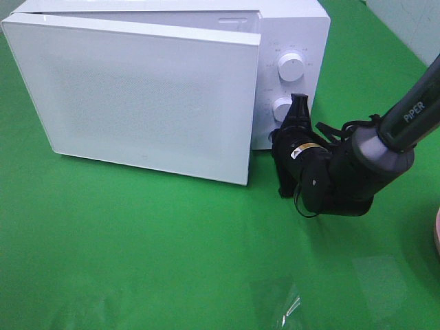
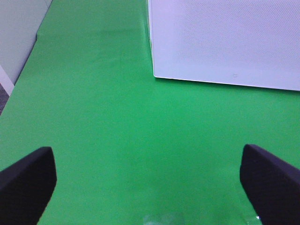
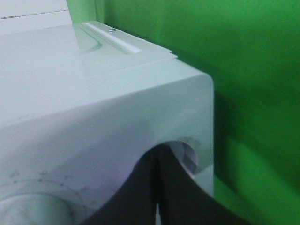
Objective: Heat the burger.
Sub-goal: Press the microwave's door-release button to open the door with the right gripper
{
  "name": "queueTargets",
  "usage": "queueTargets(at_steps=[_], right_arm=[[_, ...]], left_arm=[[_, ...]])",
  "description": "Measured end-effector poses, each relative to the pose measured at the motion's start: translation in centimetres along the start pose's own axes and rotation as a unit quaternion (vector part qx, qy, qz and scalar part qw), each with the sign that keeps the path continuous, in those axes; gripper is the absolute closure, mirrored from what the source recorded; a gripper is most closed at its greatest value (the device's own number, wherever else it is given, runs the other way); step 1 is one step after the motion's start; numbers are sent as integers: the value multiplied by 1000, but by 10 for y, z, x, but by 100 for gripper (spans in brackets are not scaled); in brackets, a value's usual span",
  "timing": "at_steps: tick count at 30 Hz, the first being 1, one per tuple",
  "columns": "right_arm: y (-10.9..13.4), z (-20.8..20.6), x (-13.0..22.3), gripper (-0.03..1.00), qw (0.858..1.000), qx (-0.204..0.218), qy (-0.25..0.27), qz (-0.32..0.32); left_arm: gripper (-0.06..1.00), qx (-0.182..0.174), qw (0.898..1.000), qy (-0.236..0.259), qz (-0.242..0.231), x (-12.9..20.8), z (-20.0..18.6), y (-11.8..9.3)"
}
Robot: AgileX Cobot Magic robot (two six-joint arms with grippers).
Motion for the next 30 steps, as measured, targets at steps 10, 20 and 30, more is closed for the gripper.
queueTargets(at_steps=[10,20,30], right_arm=[[0,0,0,95,1000,1,0,0],[0,0,1,95,1000,5,2,-1],[3,-17,1,95,998,22,49,-40]], left_arm=[[-4,0,1000,0,0,0,0,0],[-4,0,1000,0,0,0,0,0],[-4,0,1000,0,0,0,0,0]])
Point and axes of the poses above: a point on each arm's last joint axis where the gripper is mounted, z pointing out along that axis toward the gripper, y along the wrist's bending axis when the last joint is at zero, x = y × z, the point moved 8 cm from there along z, pointing out along that axis toward the gripper, and after that the axes turned 13 degrees about z, right-handed, at the moved point
